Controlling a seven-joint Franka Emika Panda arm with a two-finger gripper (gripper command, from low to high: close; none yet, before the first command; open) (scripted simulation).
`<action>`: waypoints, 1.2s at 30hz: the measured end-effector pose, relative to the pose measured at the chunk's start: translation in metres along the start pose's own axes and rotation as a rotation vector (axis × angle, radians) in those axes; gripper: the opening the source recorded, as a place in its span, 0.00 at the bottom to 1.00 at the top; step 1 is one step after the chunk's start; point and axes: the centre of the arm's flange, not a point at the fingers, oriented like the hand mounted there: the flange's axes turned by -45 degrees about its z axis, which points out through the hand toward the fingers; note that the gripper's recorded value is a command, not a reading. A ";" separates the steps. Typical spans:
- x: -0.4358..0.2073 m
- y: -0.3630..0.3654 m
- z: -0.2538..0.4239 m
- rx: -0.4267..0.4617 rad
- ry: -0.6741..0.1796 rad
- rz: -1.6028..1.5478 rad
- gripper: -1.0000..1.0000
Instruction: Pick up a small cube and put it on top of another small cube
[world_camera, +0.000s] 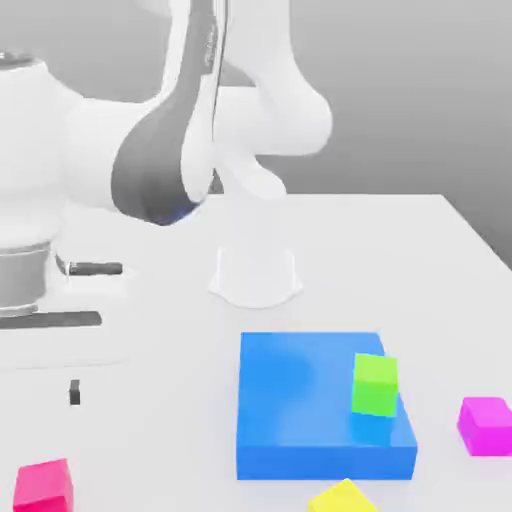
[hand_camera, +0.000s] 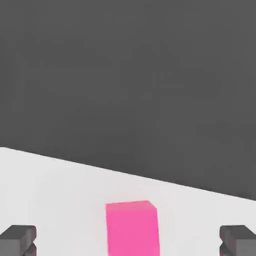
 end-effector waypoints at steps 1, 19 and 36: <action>-0.007 0.004 0.018 0.017 -0.017 -0.009 0.50; -0.011 -0.006 0.057 0.059 -0.049 -0.044 0.00; 0.055 -0.427 -0.010 0.082 -0.036 -0.470 0.00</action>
